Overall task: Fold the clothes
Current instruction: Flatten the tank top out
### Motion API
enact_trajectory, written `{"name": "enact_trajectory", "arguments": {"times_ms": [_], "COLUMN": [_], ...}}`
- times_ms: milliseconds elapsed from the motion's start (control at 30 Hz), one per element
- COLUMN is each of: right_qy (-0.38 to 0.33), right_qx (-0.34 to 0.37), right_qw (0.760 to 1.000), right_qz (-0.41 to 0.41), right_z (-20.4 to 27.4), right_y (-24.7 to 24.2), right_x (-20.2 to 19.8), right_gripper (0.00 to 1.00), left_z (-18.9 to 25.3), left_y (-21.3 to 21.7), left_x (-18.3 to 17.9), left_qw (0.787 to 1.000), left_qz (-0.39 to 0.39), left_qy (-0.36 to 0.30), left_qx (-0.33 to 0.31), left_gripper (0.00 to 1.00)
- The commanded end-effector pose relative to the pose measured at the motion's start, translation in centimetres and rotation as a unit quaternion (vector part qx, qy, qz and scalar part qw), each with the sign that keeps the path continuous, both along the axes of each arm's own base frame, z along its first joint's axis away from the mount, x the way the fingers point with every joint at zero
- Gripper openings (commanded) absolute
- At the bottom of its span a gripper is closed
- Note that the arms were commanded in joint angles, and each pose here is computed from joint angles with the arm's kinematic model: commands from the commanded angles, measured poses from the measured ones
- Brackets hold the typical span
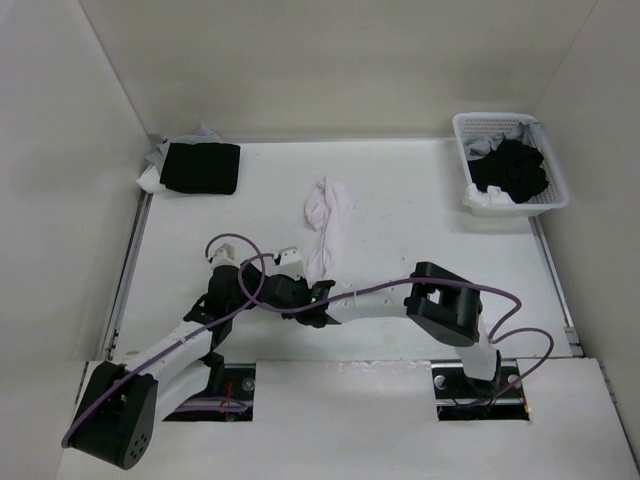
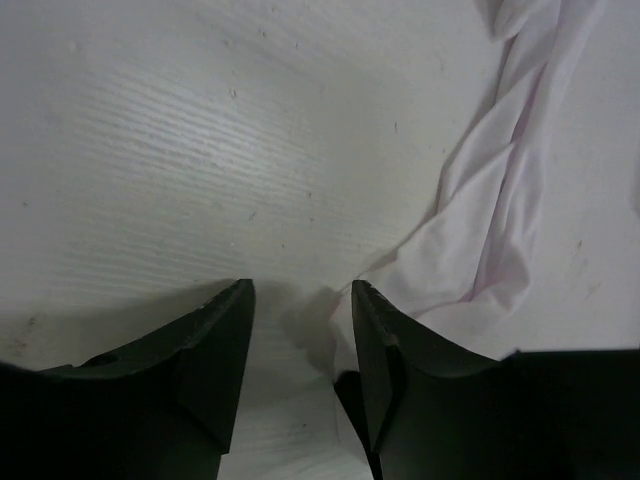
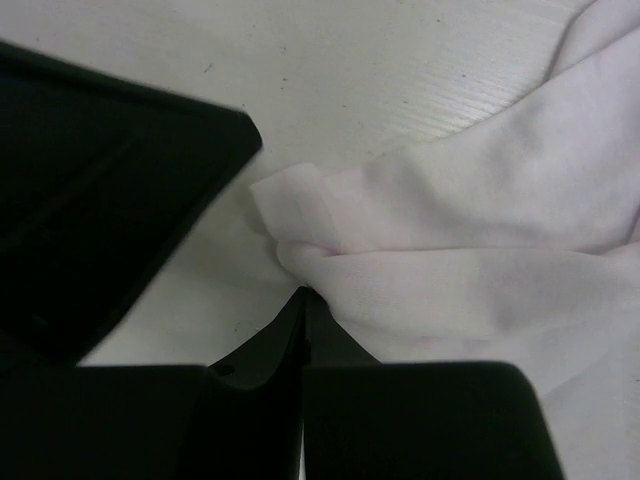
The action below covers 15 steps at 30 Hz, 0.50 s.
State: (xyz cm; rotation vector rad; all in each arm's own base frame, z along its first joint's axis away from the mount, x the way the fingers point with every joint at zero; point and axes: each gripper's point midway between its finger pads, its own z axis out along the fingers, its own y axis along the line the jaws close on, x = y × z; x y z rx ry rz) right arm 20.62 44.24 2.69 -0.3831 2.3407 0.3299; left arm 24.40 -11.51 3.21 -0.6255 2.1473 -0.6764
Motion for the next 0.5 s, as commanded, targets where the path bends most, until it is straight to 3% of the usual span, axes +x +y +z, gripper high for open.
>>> {"name": "enact_trajectory", "arguments": {"times_ms": [0,233,467], "right_qy": [-0.004,-0.005,-0.005], "right_qx": [0.014,0.037,0.056], "right_qw": [1.000,0.999,0.998], "right_qz": [-0.004,-0.007,-0.011], "right_z": [0.8,1.5,2.1], "right_y": [0.0,0.2,-0.1], "right_x": [-0.2,-0.5,-0.8], "right_gripper": [0.00,0.00,0.00], "left_z": [1.1,1.0,1.0], "left_y": [-1.7,-2.6,-3.8], "left_x": [0.3,0.4,0.7], "left_qw": [0.999,0.999,0.998], "left_qz": [-0.032,-0.037,-0.046], "left_qy": [-0.002,0.001,0.000], "left_qx": [-0.009,-0.026,-0.044], "left_gripper": [0.42,0.41,0.24]}}
